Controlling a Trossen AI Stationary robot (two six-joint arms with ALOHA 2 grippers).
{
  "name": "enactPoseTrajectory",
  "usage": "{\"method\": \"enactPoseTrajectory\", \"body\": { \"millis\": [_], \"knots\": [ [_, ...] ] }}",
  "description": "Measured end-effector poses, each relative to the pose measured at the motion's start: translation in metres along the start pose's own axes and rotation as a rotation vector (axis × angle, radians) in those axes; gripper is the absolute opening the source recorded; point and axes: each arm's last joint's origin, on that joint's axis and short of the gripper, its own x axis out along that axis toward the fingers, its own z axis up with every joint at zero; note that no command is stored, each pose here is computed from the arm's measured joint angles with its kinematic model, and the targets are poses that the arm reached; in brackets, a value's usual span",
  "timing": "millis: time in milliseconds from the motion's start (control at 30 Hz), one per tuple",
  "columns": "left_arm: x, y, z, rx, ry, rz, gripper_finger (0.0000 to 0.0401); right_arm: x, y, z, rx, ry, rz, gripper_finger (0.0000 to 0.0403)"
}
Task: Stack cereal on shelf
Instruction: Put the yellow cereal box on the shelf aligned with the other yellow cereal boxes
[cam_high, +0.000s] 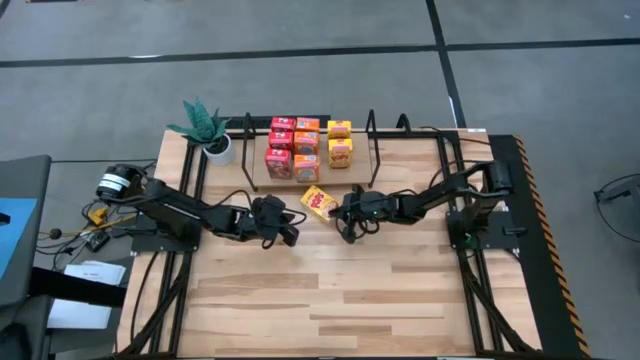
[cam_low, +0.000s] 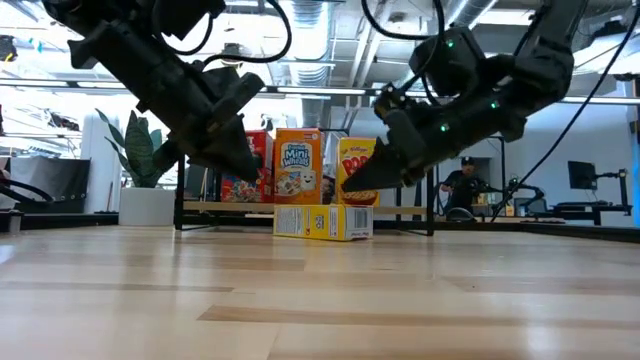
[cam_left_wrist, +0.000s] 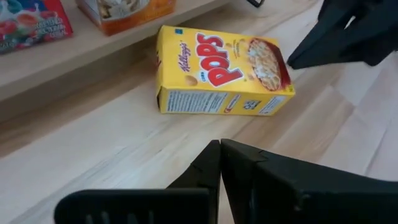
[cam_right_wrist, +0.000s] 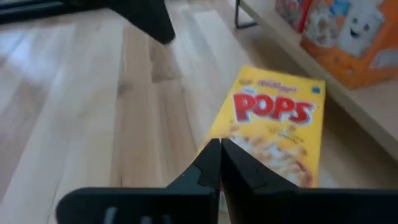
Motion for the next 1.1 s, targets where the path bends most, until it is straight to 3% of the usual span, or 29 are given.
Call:
{"method": "enactPoseTrajectory", "body": {
  "millis": [233,400,700,933,1100],
  "knots": [
    [0.000,0.001,-0.001,0.004,0.002,0.015,0.0000,0.002,0.014,-0.014,0.030,0.067,0.043,0.0013],
    [0.000,0.003,-0.002,0.016,0.015,0.029,0.0000,-0.002,0.034,-0.019,-0.011,0.093,0.093,0.0025],
    [0.001,0.007,-0.007,-0.006,0.013,0.014,0.0000,-0.009,0.056,-0.035,-0.049,0.161,0.027,0.0030],
    [0.001,0.021,-0.021,-0.107,0.011,-0.001,0.0000,-0.011,0.058,-0.047,-0.045,0.235,0.030,0.0017],
    [0.003,0.024,-0.020,-0.121,0.004,-0.004,0.0000,-0.012,0.057,-0.048,-0.025,0.249,0.010,0.0034]
  ]
}}
